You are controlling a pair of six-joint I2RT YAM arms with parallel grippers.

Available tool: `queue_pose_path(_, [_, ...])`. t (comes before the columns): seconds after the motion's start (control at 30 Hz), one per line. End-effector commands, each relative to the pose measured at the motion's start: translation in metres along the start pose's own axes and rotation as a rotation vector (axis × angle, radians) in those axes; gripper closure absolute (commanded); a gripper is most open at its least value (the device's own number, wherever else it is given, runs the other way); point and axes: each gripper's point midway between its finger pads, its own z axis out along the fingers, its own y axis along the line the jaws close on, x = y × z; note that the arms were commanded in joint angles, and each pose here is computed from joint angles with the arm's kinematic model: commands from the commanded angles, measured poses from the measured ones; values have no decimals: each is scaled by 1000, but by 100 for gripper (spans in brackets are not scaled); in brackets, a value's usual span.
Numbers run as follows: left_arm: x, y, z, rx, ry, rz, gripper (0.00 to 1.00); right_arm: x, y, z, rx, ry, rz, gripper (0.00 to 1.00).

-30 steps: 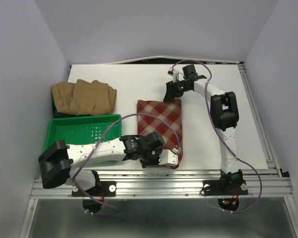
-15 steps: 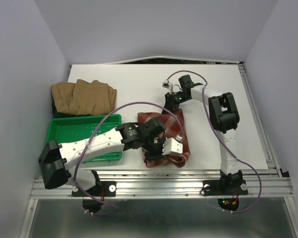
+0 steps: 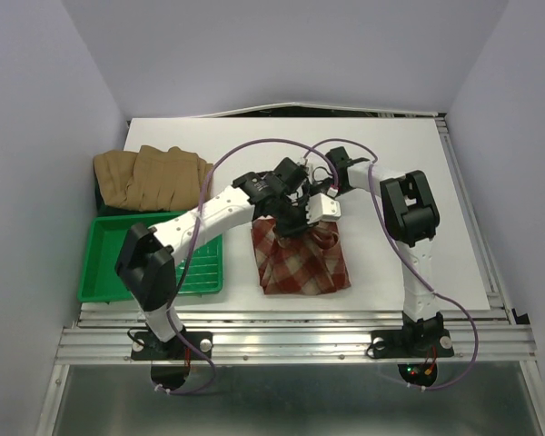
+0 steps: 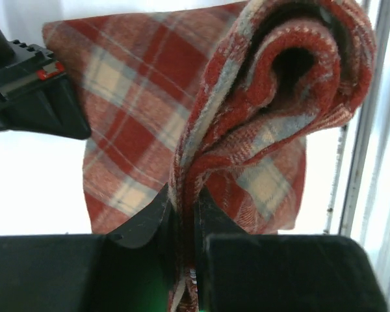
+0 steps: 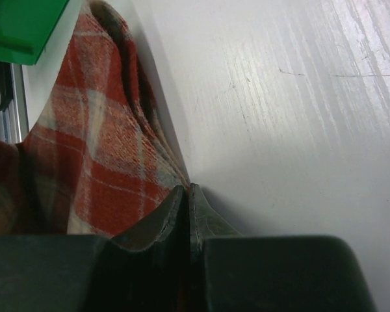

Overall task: Fold and stack the skirts
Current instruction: Fold the skirt

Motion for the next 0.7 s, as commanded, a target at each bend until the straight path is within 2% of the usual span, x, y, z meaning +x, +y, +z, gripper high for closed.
queue_pose_path(0.0, [-8,37,3,-56,-16,40,100,10,13,0,-15,33,-12,88])
queue_pose_path(0.43, [33,99,34,-102,68,-19,93,11,16,0,-29,40,-12,86])
queue_pose_path(0.57, [36,111,40,-134,74,-12,79,9,17,0,-35,40,-8,85])
queue_pose_path(0.6, [37,114,41,-144,76,-18,70,7,17,-1,-34,40,-7,83])
queue_pose_path(0.67, [32,120,38,-169,69,-19,62,7,16,0,-34,43,3,81])
